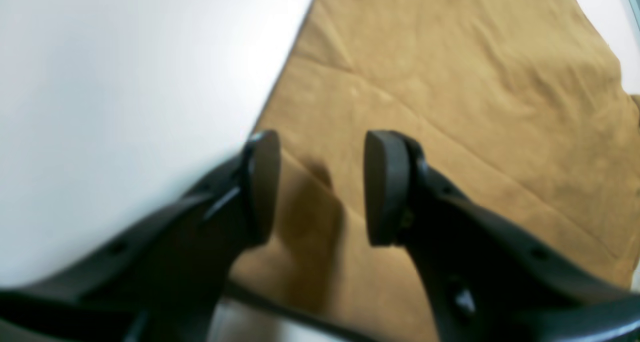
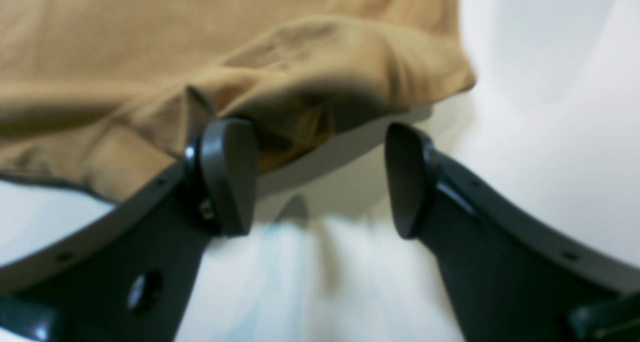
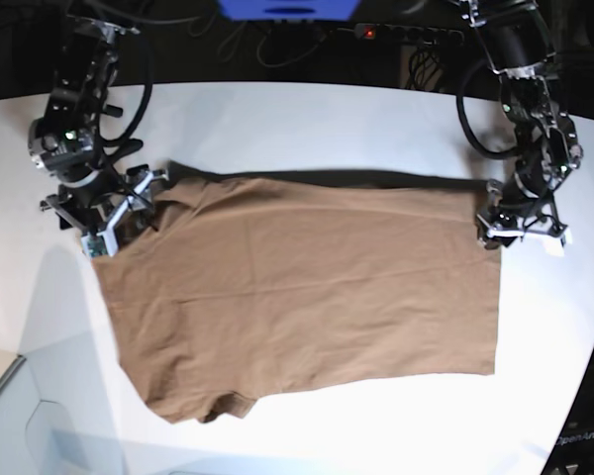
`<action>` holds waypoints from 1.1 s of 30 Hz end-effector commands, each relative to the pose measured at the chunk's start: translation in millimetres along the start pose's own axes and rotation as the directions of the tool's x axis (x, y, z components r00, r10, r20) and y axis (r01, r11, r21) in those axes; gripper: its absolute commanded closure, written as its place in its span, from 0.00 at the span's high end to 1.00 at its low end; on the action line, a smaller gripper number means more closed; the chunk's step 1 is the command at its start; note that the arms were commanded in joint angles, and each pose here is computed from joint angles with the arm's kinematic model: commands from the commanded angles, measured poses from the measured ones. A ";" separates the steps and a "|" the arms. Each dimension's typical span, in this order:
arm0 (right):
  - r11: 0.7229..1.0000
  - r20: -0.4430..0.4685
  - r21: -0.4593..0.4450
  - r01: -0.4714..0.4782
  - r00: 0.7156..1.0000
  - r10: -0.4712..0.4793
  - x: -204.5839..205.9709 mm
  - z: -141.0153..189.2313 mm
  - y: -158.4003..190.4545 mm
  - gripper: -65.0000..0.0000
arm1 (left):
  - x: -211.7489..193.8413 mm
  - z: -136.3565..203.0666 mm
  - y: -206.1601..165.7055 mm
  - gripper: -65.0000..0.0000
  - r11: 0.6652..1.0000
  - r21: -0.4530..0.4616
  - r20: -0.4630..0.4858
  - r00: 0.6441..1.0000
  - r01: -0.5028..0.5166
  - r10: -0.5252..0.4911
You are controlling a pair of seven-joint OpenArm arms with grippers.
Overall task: Layout the t-shirt on the table in an organized manner, then fold the t-shirt properly
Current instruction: 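Pull the shirt corners apart with both grippers to smooth it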
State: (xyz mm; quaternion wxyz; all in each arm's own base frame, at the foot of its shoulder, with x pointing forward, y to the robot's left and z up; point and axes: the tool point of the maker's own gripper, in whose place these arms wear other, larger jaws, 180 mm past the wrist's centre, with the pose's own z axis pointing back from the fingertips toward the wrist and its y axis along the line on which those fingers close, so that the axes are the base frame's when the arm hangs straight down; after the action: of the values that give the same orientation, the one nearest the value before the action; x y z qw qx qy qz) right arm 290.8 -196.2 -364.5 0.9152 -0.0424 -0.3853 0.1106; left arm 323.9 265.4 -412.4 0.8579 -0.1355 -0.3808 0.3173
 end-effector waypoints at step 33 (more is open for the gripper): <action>0.994 0.016 0.089 0.069 0.997 -0.071 4.2 -42.5 15.4 0.41 | 4.9 -0.5 3.5 0.42 1.000 0.003 0.015 1.000 0.000 0.000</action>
State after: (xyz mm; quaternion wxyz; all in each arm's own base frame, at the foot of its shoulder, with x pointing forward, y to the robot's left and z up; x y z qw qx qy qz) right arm 311.7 -180.5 -405.7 0.9248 0.0122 -0.3680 0.0957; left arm 320.4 267.8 -418.0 0.8565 -0.1338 -0.3800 0.3227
